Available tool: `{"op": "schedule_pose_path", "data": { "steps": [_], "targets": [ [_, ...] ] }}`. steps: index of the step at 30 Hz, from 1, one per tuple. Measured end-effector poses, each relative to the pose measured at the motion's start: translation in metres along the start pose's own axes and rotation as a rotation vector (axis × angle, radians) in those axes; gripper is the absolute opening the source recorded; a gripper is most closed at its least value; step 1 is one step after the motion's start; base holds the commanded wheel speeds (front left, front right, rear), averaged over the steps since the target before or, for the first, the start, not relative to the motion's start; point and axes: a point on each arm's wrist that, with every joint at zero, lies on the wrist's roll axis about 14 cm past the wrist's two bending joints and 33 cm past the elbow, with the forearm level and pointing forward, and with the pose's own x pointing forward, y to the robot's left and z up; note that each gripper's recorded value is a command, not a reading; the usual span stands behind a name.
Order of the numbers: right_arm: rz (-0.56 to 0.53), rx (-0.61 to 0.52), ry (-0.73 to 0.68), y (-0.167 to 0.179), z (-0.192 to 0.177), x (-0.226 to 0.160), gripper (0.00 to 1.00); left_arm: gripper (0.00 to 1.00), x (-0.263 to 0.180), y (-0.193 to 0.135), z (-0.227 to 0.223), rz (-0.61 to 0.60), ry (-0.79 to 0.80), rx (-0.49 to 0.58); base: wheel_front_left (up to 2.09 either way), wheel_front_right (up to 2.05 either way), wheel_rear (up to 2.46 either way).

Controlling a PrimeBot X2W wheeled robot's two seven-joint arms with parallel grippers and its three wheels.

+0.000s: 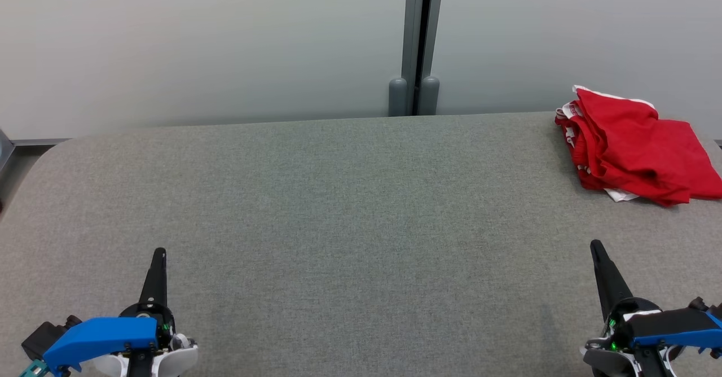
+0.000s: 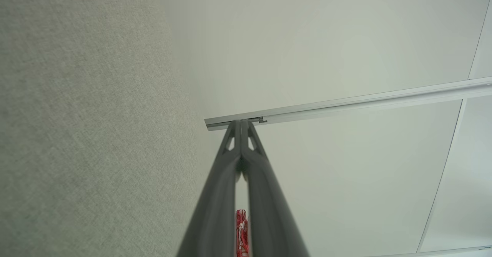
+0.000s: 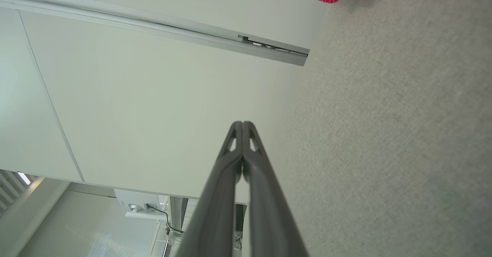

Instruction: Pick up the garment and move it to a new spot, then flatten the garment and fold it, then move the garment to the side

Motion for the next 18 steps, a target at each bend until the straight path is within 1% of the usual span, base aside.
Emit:
{"op": "schedule_pose_path", "data": {
  "steps": [18],
  "targets": [
    [0.024, 0.132, -0.005, 0.0059, 0.0022, 0.0038, 0.00, 0.00, 0.0036, -0.0107, 0.0024, -0.039, 0.001, -0.122, 0.00, 0.00, 0.00]
  ]
}}
